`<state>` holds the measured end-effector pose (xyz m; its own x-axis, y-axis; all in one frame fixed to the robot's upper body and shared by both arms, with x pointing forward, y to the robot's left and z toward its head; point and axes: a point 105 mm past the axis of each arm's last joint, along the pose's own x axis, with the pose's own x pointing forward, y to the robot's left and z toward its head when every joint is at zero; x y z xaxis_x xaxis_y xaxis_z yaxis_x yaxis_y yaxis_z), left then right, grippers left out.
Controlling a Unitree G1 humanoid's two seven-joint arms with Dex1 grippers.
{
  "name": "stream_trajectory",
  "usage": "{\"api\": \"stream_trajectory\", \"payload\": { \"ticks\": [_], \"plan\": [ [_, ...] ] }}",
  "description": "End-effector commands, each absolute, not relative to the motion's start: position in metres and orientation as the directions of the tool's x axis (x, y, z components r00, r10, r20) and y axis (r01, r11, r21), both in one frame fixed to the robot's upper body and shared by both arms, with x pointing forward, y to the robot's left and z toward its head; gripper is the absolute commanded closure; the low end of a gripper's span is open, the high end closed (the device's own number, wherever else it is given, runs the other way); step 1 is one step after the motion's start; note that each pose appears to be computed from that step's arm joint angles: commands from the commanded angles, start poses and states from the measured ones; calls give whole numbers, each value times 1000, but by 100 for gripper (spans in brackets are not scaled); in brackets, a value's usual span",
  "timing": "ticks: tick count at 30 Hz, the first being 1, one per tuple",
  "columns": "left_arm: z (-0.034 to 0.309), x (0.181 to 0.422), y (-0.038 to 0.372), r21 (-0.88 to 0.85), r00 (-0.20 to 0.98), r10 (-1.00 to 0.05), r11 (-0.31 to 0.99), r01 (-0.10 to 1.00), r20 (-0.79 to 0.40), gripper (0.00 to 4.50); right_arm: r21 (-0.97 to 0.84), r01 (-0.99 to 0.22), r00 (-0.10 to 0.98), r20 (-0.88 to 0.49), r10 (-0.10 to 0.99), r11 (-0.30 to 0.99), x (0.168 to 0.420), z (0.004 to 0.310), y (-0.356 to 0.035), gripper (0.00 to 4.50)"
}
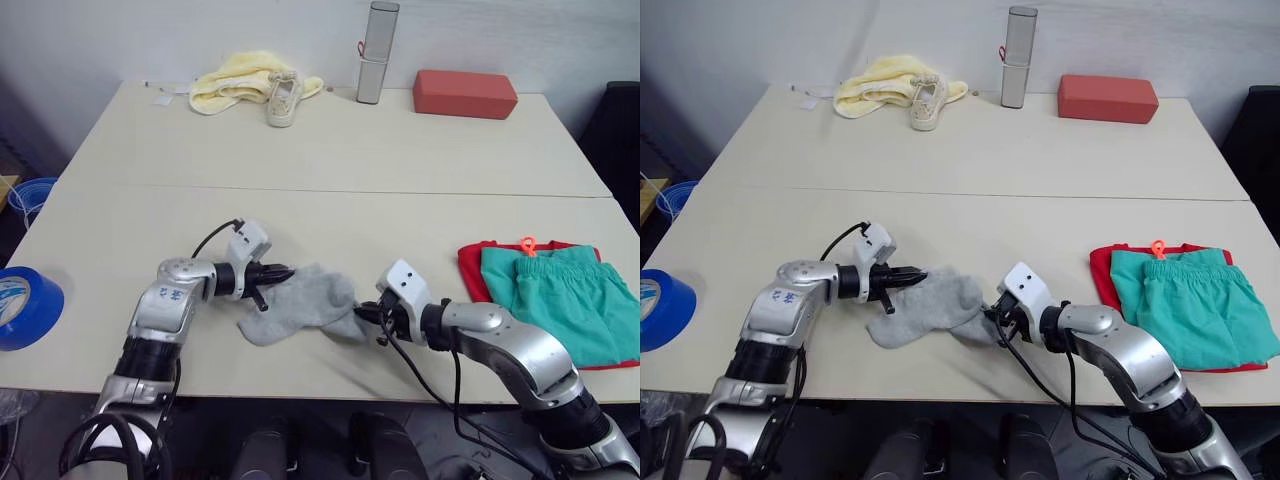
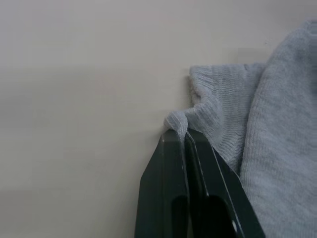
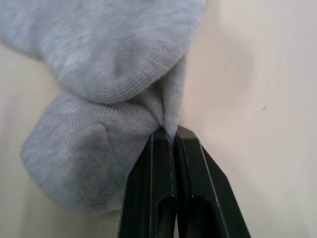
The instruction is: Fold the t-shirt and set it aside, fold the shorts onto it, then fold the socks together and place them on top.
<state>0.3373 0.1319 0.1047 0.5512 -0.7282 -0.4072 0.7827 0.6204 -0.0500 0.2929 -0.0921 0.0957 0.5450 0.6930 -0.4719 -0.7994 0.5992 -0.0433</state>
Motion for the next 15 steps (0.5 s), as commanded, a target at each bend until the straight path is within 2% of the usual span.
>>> {"api": "stream_trajectory", "payload": {
  "ticks": [1, 4, 8, 11, 15],
  "plan": [
    [115, 330, 138, -64, 621, -686, 689, 722, -379, 447, -102, -750, 605, -507, 614, 654, 307, 86, -107, 450],
    [118, 322, 143, -88, 680, -644, 745, 661, -351, 447, -100, -754, 609, -476, 634, 650, 312, 89, -103, 450],
    [116, 312, 149, -120, 704, -628, 768, 629, -333, 450, -83, -768, 609, -399, 685, 635, 313, 106, -104, 354],
    [117, 307, 158, -93, 685, -639, 751, 654, -349, 382, -49, -800, 571, -368, 733, 598, 303, 118, -119, 249],
    [124, 311, 169, -28, 679, -651, 728, 685, -339, 257, 118, -802, 506, -385, 772, 585, 285, 121, -138, 104]
  ]
}}
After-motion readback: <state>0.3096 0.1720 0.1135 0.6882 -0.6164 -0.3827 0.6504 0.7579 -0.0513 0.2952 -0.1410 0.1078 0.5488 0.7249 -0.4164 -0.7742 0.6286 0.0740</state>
